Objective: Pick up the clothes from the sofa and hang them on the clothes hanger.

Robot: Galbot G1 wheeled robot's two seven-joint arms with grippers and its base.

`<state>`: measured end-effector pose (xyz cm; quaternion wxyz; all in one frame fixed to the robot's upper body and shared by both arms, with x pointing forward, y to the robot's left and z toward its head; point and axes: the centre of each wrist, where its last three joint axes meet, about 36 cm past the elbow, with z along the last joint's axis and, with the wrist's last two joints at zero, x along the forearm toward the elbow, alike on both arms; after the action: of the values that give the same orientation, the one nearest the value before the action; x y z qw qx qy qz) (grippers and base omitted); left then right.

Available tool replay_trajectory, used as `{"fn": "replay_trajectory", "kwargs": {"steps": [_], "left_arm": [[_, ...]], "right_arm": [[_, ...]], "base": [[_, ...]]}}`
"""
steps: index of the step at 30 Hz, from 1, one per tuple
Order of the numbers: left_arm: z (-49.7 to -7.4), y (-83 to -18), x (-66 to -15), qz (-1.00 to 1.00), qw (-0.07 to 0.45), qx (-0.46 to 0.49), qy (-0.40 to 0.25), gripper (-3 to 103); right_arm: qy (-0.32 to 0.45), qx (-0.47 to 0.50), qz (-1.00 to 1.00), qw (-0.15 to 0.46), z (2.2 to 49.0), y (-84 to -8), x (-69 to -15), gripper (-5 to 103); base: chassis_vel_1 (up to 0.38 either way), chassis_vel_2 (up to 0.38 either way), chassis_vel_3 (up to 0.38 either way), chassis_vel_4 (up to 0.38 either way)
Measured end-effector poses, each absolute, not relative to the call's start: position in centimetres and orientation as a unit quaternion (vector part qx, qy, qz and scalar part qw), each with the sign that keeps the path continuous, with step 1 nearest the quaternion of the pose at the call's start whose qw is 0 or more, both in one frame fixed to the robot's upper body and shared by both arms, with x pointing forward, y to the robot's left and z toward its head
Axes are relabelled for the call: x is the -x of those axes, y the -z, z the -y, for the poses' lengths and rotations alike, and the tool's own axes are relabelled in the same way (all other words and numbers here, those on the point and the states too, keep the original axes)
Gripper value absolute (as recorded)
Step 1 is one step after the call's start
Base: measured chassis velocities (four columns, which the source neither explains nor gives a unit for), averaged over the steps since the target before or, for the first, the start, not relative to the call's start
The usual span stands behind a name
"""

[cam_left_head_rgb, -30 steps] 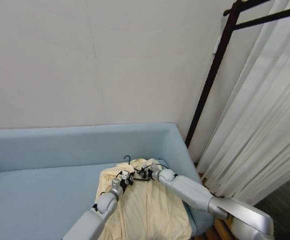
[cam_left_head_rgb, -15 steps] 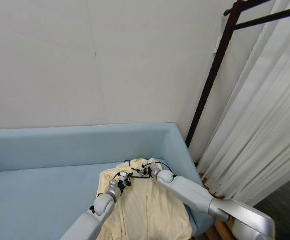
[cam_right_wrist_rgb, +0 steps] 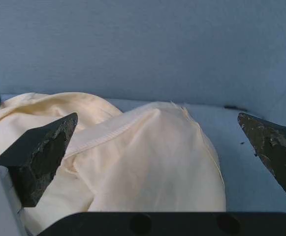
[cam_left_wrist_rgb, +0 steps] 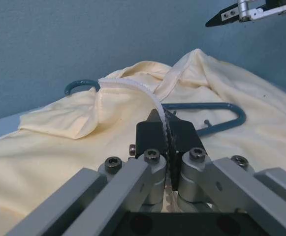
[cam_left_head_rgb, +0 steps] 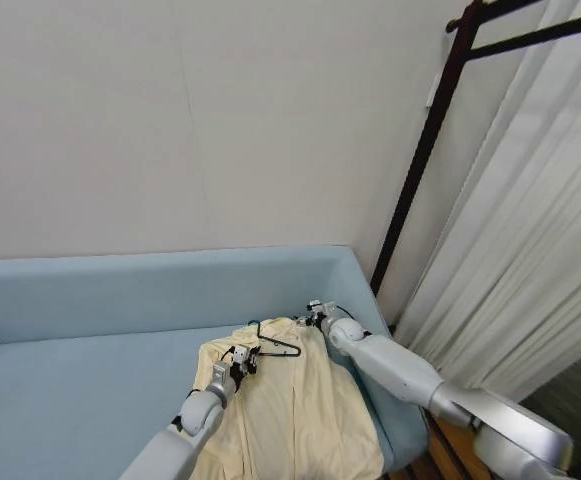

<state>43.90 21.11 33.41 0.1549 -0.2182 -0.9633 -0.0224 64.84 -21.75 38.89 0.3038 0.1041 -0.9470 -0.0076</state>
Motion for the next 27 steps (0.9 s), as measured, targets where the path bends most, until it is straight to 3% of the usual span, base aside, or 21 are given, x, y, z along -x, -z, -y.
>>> {"fn": "replay_trajectory", "kwargs": {"steps": [13, 17, 27], "left_arm": [[-20.8, -32.6, -43.8, 0.959, 0.164, 0.228, 0.033, 1], [-20.7, -32.6, -43.9, 0.959, 0.164, 0.229, 0.033, 1], [-21.2, -32.9, -43.9, 0.960, 0.162, 0.225, 0.036, 1]], "right_arm": [[0.076, -0.085, 0.929, 0.353, 24.3, -35.9, -64.4, 102], [0.075, -0.090, 0.928, 0.355, 24.0, -35.3, -64.3, 97], [0.067, -0.096, 0.926, 0.358, 22.8, -33.1, -63.4, 66]], "base": [[0.000, 0.000, 0.000, 0.000], [0.000, 0.000, 0.000, 0.000], [0.000, 0.000, 0.000, 0.000]]}}
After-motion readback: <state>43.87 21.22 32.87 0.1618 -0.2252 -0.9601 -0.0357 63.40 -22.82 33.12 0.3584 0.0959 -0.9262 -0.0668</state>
